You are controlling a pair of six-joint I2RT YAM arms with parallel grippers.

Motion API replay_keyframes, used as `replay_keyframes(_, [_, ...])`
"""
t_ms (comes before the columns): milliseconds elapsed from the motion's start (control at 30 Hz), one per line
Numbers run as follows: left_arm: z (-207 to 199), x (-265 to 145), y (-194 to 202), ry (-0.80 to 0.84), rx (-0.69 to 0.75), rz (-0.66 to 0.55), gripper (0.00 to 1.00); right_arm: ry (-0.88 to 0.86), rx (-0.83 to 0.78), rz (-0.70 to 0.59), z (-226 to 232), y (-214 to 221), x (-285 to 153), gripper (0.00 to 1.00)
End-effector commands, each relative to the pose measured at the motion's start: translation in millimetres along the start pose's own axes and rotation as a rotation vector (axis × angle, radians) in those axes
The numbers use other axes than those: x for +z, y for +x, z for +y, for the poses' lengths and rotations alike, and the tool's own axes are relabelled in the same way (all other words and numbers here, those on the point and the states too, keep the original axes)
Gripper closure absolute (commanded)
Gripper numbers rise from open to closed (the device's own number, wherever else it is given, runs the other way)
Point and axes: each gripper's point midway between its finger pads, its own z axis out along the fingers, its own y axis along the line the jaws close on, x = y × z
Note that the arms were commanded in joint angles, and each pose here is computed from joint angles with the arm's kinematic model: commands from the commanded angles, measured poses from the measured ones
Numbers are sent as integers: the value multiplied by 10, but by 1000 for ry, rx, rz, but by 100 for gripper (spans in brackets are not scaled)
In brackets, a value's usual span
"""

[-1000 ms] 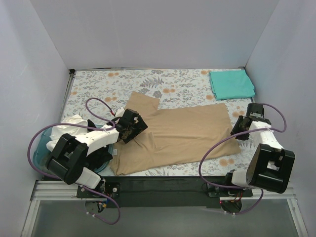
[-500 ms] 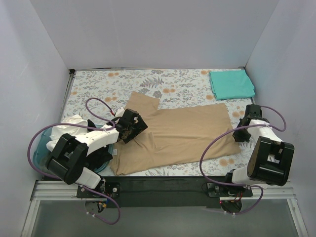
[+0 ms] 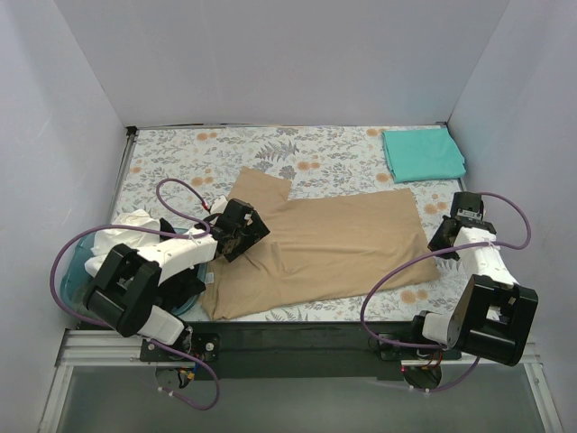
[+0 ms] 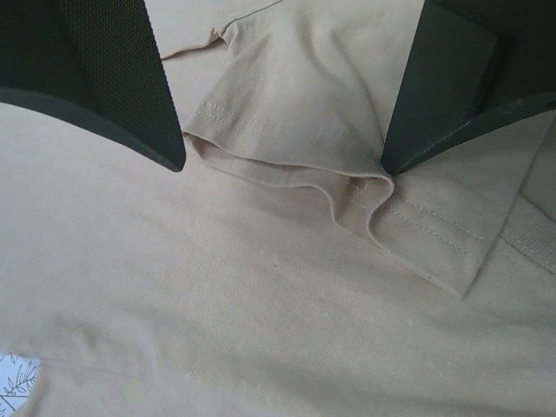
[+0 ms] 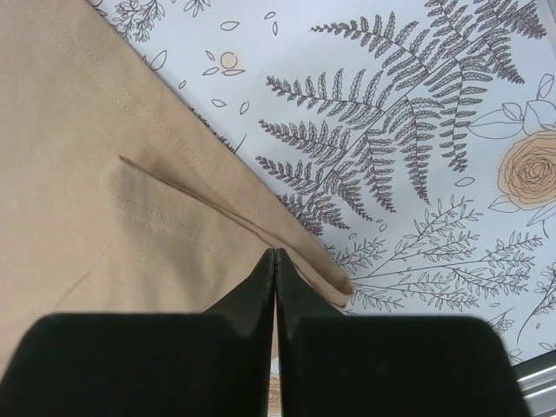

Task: Fold and stack the t-shirts
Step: Fold the tshirt

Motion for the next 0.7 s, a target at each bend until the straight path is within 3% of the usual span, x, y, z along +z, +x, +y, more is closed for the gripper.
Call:
replay_keyframes(0, [323,39,152,-100,24,49,2,-39,-18,-26,62,-88,-82,99])
replay_keyframes(167, [169,-48,73,-50,25,38,2,-280,-83,-93,481,-317,-317,99])
replay_keyframes(233, [11,-139,-21,0,25,21,2,-367,-116,-128,642,-454,-434,90])
replay_keyframes(367, [-324,-353,-245,94,33,-28,2,-508,-155,-174,904,-652,-614,52])
replay_keyframes(467, [-577,-504,-525,127,57,-105,2,-570,-161,-233,1042,-861,-714,2])
replay_keyframes(667, [-938,-504,-1115,72,102,-237,2,-621,-162,-299,1190,-1160,-785,2])
